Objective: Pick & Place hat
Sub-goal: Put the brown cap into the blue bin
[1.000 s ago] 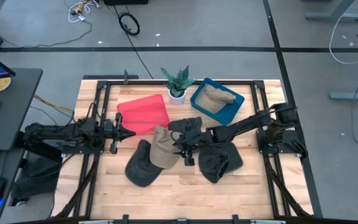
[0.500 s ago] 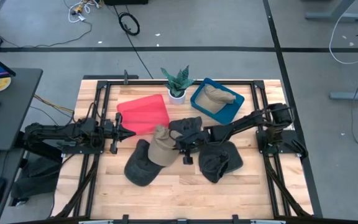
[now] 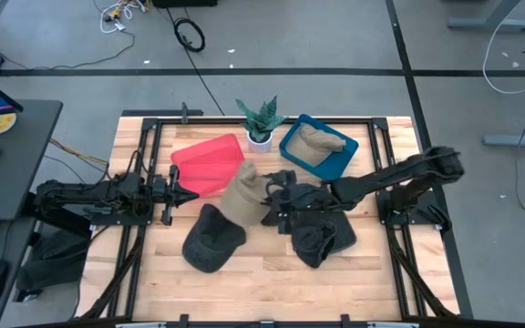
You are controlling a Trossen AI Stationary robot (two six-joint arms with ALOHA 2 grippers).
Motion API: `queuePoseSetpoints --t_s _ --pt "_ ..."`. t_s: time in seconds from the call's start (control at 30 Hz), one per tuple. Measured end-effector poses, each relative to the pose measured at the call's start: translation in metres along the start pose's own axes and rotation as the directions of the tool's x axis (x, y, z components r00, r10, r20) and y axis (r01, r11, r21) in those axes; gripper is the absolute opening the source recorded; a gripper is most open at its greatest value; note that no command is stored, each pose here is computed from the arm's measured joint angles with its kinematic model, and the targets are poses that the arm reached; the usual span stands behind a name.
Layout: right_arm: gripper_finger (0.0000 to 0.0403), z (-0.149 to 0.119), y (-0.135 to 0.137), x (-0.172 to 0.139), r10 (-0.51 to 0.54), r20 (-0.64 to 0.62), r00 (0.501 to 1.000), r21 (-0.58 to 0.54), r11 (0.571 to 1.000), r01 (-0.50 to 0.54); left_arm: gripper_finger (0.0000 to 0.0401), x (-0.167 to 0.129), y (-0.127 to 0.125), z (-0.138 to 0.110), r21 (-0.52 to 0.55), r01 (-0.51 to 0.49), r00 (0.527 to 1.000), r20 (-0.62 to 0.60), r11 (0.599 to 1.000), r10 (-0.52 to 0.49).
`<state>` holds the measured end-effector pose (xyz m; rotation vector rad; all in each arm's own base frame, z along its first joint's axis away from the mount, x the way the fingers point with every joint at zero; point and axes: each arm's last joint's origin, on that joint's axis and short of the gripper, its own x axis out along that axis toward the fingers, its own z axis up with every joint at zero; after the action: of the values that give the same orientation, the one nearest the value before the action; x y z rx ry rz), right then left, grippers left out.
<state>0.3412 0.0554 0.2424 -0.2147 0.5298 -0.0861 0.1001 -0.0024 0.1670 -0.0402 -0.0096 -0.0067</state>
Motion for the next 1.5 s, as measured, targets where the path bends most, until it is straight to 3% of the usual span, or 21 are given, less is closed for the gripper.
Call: queuePoseSetpoints --t_s 0.13,0.33,0.67,0.8,0.97,1.13,1.27,1.5 --pt "0.0001 0.001 -0.008 -0.026 -0.094 -0.017 0.995 0.009 0.996 0.094 0.0003 0.0 0.0 0.0 0.0 0.0 1.0 0.0 1.0 0.0" --pt "0.0 -0.007 -0.021 -0.063 -0.154 0.024 0.988 0.059 0.987 0.153 0.0003 0.0 0.0 0.0 0.0 0.0 1.0 0.0 1.0 0.0" --pt "0.0 -0.041 -0.04 -0.106 -0.248 0.061 0.967 0.131 0.962 0.239 0.0003 0.0 0.0 0.0 0.0 0.0 1.0 -0.001 1.0 0.0" --pt "0.0 -0.055 -0.049 -0.116 -0.333 0.05 0.941 0.157 0.934 0.322 0.0003 0.0 0.0 0.0 0.0 0.0 1.0 0.0 1.0 0.0" --pt "0.0 -0.074 -0.061 -0.121 -0.442 0.009 0.897 0.232 0.873 0.428 0.0003 0.0 0.0 0.0 0.0 0.0 1.0 0.0 1.0 0.0" --pt "0.0 -0.092 -0.073 -0.119 -0.583 -0.067 0.81 0.334 0.752 0.569 0.0003 0.0 0.0 0.0 0.0 0.0 1.0 -0.001 1.0 0.0" --pt "0.0 -0.106 -0.08 -0.114 -0.621 -0.125 0.774 0.399 0.683 0.612 0.0003 0.0 0.0 0.0 0.0 0.0 1.0 0.0 1.0 0.0" --pt "0.0 -0.13 -0.089 -0.105 -0.648 -0.218 0.729 0.412 0.616 0.671 0.0003 0.0 0.0 0.0 0.0 0.0 1.0 0.0 1.0 0.0"
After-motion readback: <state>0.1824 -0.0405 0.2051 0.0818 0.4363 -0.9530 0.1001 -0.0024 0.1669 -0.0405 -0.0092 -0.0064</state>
